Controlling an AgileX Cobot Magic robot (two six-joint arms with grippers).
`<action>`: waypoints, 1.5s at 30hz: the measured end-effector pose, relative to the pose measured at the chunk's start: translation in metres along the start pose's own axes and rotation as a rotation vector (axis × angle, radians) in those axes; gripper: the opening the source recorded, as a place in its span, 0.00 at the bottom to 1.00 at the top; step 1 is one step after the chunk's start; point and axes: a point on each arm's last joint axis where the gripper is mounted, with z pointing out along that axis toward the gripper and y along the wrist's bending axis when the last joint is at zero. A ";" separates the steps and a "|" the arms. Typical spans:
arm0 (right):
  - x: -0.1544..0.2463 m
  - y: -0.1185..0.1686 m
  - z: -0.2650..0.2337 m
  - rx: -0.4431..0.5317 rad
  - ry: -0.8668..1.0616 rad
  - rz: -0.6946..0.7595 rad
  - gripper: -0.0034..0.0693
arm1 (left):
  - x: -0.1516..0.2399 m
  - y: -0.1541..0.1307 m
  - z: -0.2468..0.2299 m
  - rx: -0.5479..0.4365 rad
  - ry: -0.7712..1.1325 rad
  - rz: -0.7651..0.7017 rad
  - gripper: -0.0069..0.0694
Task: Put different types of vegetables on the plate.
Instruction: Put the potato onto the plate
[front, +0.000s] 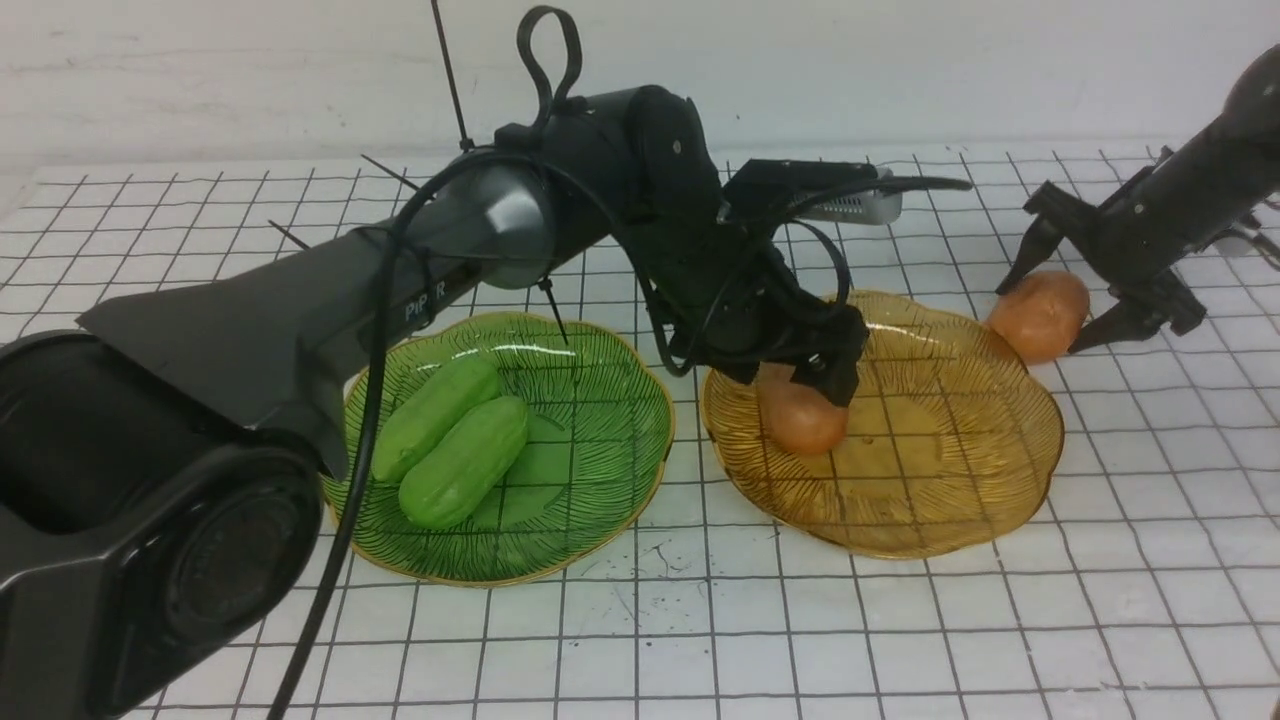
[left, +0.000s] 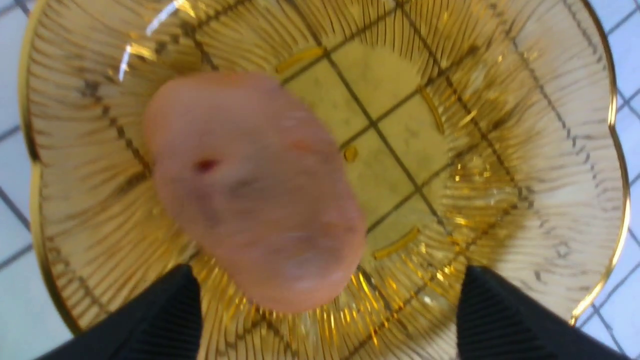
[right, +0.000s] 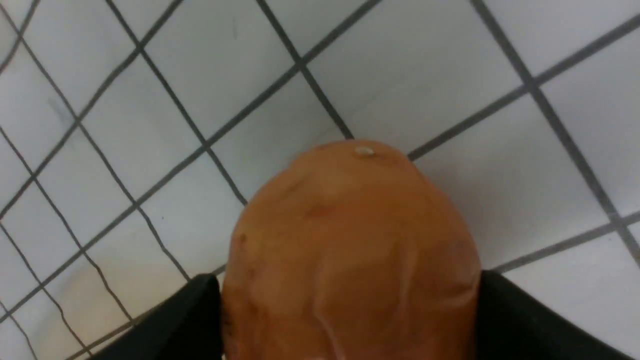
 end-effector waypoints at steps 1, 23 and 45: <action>0.000 0.000 0.000 0.003 0.000 -0.006 0.79 | 0.001 0.000 0.000 0.002 0.014 0.000 0.82; 0.074 0.086 -0.173 -0.056 -0.279 -0.515 0.79 | 0.007 -0.021 -0.175 -0.156 -0.059 0.140 0.08; 0.136 0.076 -0.037 0.129 0.116 -0.656 0.99 | 0.084 -0.012 -0.283 -0.310 -0.135 0.090 0.08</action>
